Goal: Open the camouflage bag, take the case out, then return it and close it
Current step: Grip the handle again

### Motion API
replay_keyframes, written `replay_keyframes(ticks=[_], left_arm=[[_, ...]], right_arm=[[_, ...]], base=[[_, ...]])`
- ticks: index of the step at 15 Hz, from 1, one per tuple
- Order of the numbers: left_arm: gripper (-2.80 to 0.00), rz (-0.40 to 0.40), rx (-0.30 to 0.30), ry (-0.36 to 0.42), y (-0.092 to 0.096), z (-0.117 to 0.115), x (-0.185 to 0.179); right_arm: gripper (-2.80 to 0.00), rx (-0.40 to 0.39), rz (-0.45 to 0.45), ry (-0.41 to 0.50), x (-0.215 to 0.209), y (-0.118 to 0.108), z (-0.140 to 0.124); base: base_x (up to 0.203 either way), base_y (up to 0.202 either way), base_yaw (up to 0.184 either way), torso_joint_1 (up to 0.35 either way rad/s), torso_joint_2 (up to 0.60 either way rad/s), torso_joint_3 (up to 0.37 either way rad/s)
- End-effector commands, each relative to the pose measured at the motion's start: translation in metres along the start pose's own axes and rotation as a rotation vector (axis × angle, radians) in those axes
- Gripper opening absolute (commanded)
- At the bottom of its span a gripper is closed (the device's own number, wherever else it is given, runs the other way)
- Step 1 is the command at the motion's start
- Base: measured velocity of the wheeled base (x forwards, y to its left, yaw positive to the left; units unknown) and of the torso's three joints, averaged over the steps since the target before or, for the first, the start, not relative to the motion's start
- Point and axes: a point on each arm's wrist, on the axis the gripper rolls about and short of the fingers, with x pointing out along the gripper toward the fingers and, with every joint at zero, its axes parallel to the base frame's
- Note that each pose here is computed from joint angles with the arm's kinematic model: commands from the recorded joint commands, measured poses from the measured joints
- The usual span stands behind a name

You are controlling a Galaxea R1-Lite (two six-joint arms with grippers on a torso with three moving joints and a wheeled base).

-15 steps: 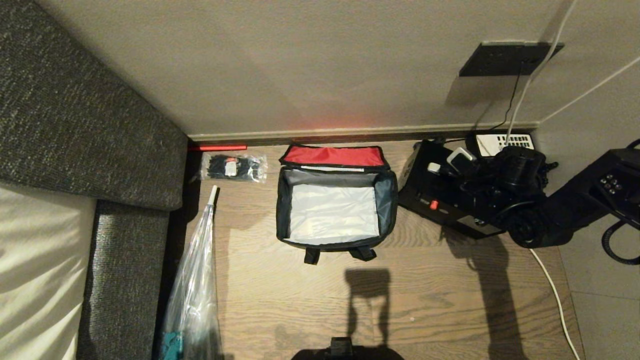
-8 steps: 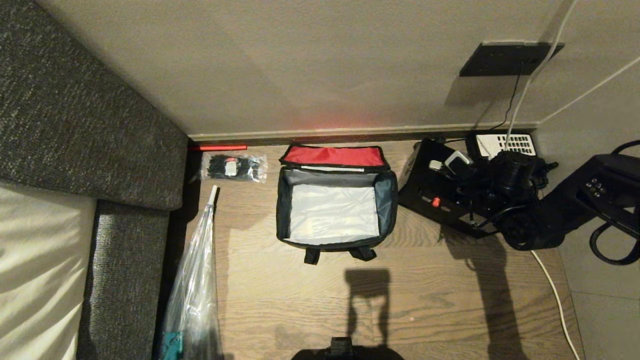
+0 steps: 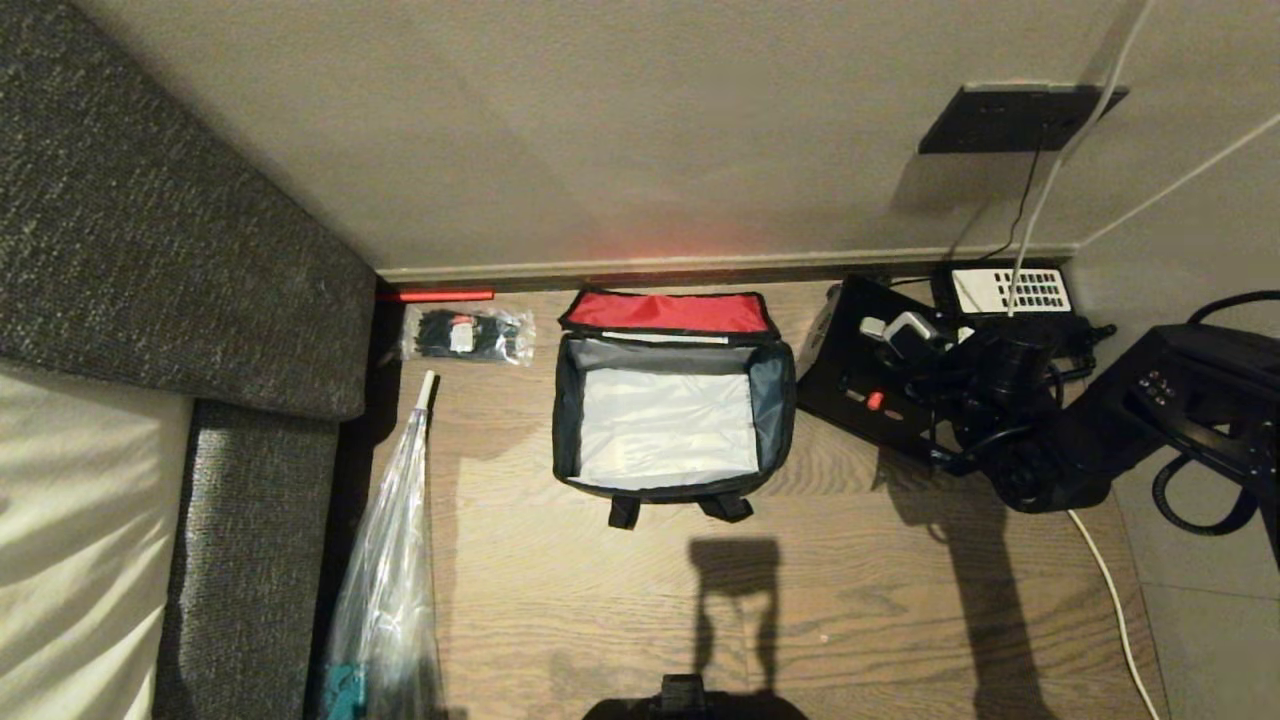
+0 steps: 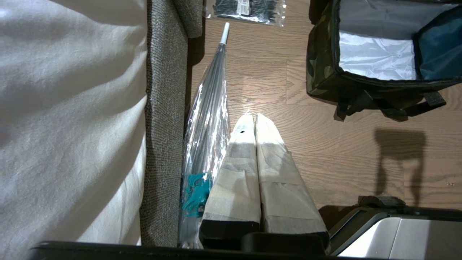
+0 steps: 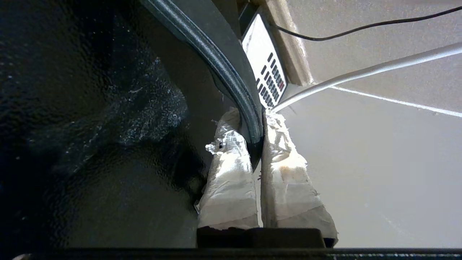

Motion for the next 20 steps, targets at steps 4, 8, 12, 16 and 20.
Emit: replay_keyframes(ticks=[4, 8, 12, 16, 20], left_arm=[[-2.8, 0.001, -0.001, 0.001, 0.0, -0.001, 0.0], [-2.8, 0.001, 0.0, 0.001, 0.0, -0.001, 0.0], [-2.8, 0.001, 0.0, 0.001, 0.0, -0.001, 0.0], [-2.8, 0.001, 0.0, 0.001, 0.0, -0.001, 0.0], [-2.8, 0.002, 0.0, 0.001, 0.0, -0.001, 0.0]], right_arm=[[0.0, -0.044, 0.014, 0.026, 0.0, 0.011, -0.004], [0.0, -0.068, 0.025, 0.055, -0.004, 0.022, -0.005], [0.0, -0.068, 0.024, 0.054, -0.003, 0.026, -0.004], [0.0, -0.061, -0.005, 0.017, 0.0, 0.026, -0.001], [0.0, -0.063, 0.02, -0.049, -0.003, 0.029, 0.006]], base=[[0.0, 0.0, 0.0, 0.0, 0.0, 0.0], [0.0, 0.0, 0.0, 0.0, 0.0, 0.0], [0.0, 0.0, 0.0, 0.0, 0.0, 0.0], [0.0, 0.0, 0.0, 0.0, 0.0, 0.0], [0.0, 0.0, 0.0, 0.0, 0.0, 0.0]])
